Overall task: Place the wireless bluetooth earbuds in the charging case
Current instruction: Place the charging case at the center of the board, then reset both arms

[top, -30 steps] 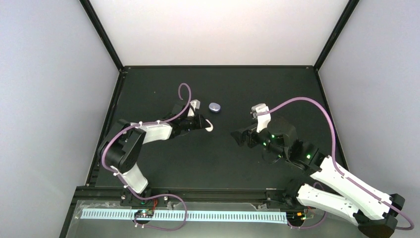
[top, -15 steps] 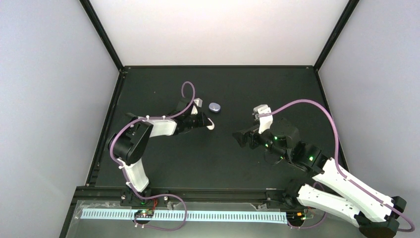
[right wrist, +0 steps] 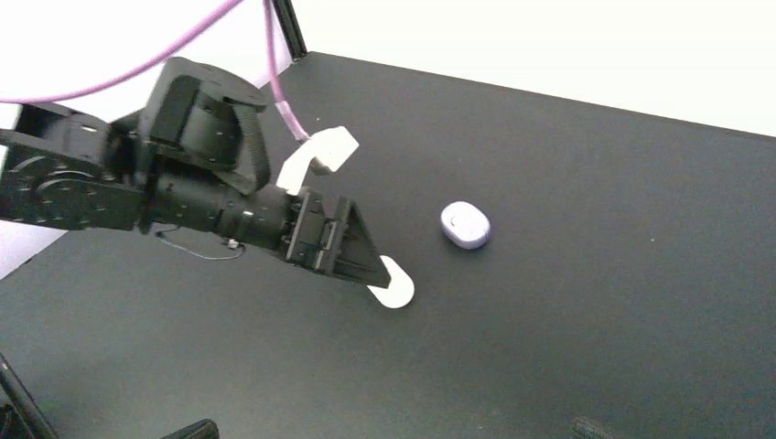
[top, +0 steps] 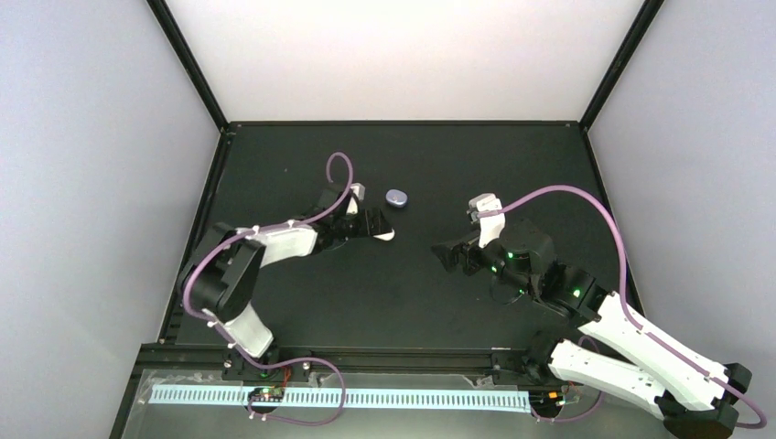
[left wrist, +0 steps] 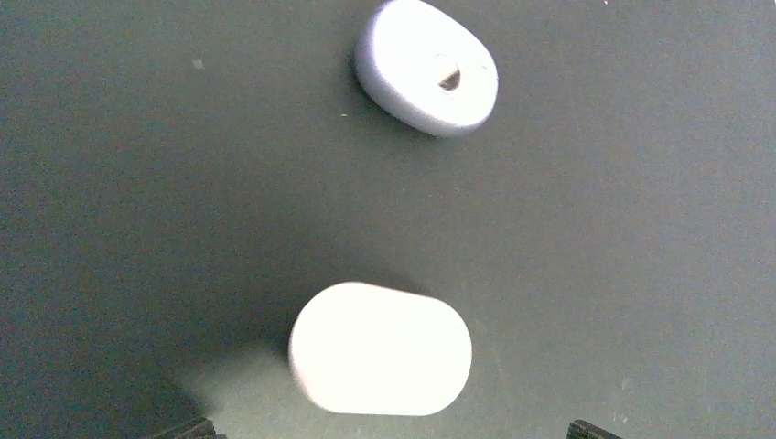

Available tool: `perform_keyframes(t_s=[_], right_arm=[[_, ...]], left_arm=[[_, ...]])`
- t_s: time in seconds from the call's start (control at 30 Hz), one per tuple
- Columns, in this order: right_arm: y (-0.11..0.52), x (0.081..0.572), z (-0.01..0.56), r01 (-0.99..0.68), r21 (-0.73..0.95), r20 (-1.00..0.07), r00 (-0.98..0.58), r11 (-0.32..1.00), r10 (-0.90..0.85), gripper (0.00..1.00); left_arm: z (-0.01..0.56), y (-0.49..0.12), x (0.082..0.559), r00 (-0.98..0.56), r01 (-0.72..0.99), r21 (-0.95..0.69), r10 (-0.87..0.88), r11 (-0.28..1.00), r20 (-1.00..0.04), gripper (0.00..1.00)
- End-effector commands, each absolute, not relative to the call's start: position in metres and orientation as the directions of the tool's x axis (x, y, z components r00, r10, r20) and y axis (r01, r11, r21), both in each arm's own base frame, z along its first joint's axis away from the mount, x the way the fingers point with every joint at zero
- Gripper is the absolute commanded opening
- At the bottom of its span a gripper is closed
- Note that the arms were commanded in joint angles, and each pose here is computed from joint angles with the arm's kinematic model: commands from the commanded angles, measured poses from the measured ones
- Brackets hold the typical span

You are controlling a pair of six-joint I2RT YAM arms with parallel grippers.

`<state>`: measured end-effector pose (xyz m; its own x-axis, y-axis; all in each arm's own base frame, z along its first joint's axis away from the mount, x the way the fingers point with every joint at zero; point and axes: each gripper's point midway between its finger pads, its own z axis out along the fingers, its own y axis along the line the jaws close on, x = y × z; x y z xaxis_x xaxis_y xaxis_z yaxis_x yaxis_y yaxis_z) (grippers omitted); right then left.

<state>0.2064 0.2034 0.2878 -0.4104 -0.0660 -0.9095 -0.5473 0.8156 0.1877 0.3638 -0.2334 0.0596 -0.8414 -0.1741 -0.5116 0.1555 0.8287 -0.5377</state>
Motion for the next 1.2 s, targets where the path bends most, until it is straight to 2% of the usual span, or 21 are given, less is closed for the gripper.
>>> perform_keyframes(t_s=[0.0,0.2,0.37,0.6,0.73,0.9,1.0,1.17], right_arm=[[0.196,0.208,0.307,-0.534,0.182,-0.928,-0.370,0.826,-0.035,1.00],[0.197,0.212,0.315,-0.529,0.184,-0.937,-0.350,0.828,-0.015,1.00],[0.198,0.220,0.324,-0.495,0.239,-0.938,-0.339,0.835,0.068,1.00],[0.240,0.246,0.271,-0.466,0.293,-0.862,-0.507,0.835,0.020,1.00],[0.265,0.252,0.224,-0.461,0.363,-0.813,-0.581,0.810,0.033,0.98],[0.274,0.262,0.182,-0.384,0.400,-0.749,-0.661,0.832,0.054,0.90],[0.254,0.269,0.195,-0.314,0.400,-0.781,-0.608,0.861,0.141,0.97],[0.175,0.284,0.263,-0.077,0.309,-0.904,-0.333,0.948,0.268,1.00]], left_arm=[[0.085,-0.198,0.352,-0.803,0.094,-0.452,-0.201,0.887,-0.561,0.99],[0.160,-0.153,0.333,-0.676,0.068,-0.353,-0.217,0.933,-0.704,0.99],[0.225,-0.115,0.311,-0.550,0.042,-0.258,-0.193,0.965,-0.813,0.99],[0.291,-0.084,0.275,-0.353,0.069,-0.263,-0.223,0.962,-0.909,0.99],[0.305,-0.079,0.262,-0.295,0.101,-0.261,-0.222,0.960,-0.930,0.99],[0.285,-0.084,0.257,-0.329,0.144,-0.211,-0.154,0.967,-0.932,0.99],[0.281,-0.090,0.251,-0.327,0.202,-0.200,-0.126,0.959,-0.936,0.99],[0.299,-0.078,0.242,-0.212,0.189,-0.220,-0.178,0.957,-0.961,0.99]])
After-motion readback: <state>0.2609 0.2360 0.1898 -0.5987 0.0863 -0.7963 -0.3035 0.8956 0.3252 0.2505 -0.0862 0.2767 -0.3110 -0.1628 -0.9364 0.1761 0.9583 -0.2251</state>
